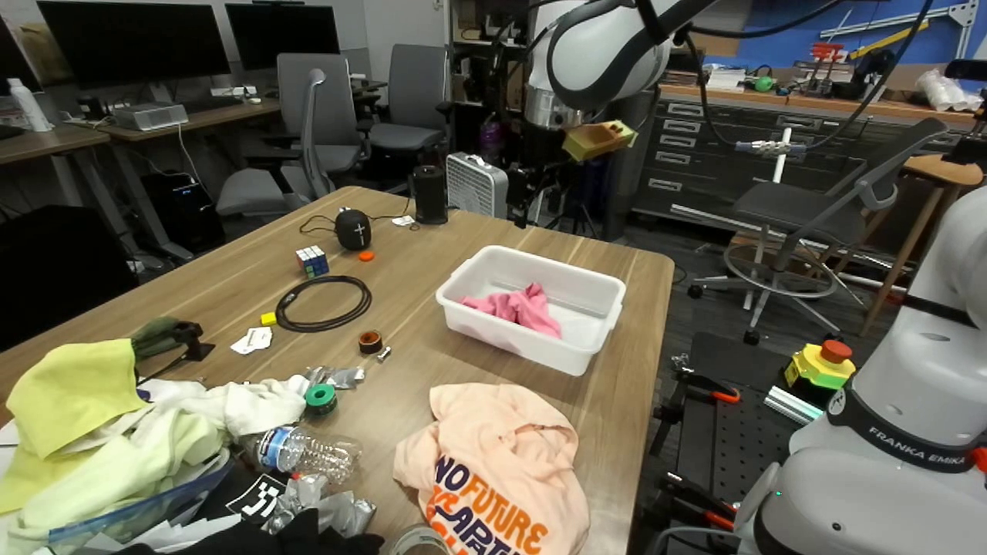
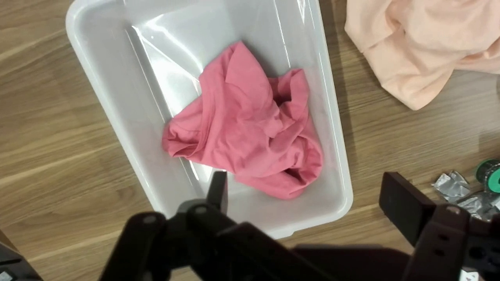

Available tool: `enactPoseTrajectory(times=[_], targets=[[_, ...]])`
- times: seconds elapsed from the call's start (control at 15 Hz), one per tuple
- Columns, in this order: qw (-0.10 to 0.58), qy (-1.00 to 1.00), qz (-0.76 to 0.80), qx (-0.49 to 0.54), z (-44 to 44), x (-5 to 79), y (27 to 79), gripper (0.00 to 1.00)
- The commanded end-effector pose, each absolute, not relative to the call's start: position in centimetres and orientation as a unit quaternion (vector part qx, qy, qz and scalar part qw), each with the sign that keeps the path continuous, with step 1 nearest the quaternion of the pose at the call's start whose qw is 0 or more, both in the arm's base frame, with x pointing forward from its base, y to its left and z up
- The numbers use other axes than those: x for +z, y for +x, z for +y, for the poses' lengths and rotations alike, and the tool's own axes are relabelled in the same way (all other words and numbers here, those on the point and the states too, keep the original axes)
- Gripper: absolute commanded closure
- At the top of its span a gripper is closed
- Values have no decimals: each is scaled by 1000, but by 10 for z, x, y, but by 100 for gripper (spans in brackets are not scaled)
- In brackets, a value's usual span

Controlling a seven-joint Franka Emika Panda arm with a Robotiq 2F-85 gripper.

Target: Remove the clothes from the storage box and put them on the table

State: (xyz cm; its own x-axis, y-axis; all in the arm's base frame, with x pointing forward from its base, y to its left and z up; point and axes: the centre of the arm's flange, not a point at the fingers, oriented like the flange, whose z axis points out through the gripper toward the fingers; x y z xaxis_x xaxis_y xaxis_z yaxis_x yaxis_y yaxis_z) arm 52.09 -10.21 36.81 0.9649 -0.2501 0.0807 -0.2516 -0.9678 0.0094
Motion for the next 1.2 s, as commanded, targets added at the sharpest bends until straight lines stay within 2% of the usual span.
enactPoseTrajectory(times=[0.0, 1.13], targets=[[-9, 992, -126, 25, -118, 338, 554, 0], [-25, 992, -111, -50, -143, 200, 605, 0]])
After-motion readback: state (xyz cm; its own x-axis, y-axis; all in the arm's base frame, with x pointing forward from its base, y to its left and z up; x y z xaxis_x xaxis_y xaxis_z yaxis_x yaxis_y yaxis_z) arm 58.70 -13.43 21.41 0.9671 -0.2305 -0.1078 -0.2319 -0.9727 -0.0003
